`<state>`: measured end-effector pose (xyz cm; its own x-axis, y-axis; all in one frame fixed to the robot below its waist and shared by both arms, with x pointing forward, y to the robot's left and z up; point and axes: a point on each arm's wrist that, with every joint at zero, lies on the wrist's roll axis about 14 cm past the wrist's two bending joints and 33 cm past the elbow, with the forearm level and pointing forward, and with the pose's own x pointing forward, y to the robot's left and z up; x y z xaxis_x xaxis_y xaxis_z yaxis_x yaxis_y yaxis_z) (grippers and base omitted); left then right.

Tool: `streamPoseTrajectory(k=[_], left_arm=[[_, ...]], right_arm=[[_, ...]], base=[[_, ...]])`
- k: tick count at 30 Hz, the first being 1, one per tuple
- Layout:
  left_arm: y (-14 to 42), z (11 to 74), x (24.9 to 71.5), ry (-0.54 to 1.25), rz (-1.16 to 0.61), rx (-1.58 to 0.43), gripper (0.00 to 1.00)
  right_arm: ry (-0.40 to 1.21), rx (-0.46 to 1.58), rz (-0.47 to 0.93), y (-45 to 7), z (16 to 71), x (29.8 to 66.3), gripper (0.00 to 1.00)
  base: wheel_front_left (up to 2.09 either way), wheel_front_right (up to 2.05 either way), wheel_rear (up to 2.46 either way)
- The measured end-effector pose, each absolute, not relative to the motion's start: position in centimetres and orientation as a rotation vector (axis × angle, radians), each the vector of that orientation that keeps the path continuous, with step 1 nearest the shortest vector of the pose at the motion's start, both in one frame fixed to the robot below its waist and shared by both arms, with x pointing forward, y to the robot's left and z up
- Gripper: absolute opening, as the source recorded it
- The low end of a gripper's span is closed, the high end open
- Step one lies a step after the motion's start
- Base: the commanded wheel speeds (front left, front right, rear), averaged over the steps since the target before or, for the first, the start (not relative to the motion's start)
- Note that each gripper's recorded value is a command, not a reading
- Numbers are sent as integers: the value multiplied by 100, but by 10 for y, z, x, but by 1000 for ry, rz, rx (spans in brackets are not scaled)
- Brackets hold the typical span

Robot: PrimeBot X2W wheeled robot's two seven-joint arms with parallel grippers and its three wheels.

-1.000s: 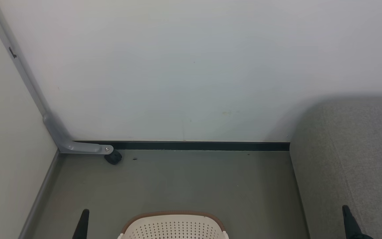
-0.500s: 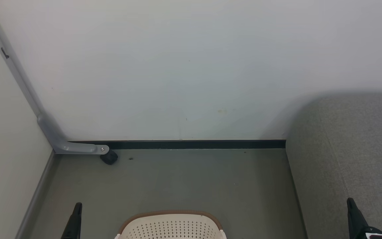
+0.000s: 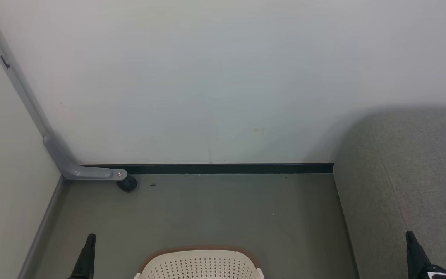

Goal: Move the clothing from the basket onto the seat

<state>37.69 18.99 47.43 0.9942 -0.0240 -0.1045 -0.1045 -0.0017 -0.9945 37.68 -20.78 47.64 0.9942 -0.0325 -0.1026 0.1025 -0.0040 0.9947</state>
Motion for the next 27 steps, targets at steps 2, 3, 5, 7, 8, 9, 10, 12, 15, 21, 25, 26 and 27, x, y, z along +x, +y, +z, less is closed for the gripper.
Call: streamPoseTrajectory(k=[2,3,5,7,8,9,10,12,15,21,25,26,27], left_arm=[[190,474,377,101,63,-1572,0],[190,474,377,101,63,-1572,0],[190,474,377,101,63,-1572,0],[190,474,377,101,63,-1572,0],[190,474,377,101,63,-1572,0],[190,474,377,101,63,-1572,0],[190,474,377,101,63,-1572,0],[190,474,377,101,63,-1572,0],[190,474,377,101,63,-1572,0],[190,474,377,100,63,-1572,0],[190,474,377,100,63,-1573,0],[190,474,377,100,63,-1573,0],[190,474,377,100,63,-1573,0]], right_arm=[[55,1572,-106,-208,476,377,0],[55,1572,-106,-208,476,377,0],[55,1572,-106,-208,476,377,0],[55,1572,-106,-208,476,377,0],[55,1572,-106,-208,476,377,0],[55,1572,-106,-208,476,377,0],[55,1572,-106,-208,476,377,0],[55,1572,-106,-208,476,377,0],[55,1572,-106,-208,476,377,0],[55,1572,-106,-208,476,377,0],[55,1572,-106,-208,476,377,0],[55,1572,-106,-208,476,377,0],[55,1572,-106,-208,476,377,0]], base=[[0,0,0],[0,0,0],[0,0,0],[0,0,0],[0,0,0],[0,0,0],[0,0,0],[0,0,0],[0,0,0],[0,0,0],[0,0,0],[0,0,0],[0,0,0]])
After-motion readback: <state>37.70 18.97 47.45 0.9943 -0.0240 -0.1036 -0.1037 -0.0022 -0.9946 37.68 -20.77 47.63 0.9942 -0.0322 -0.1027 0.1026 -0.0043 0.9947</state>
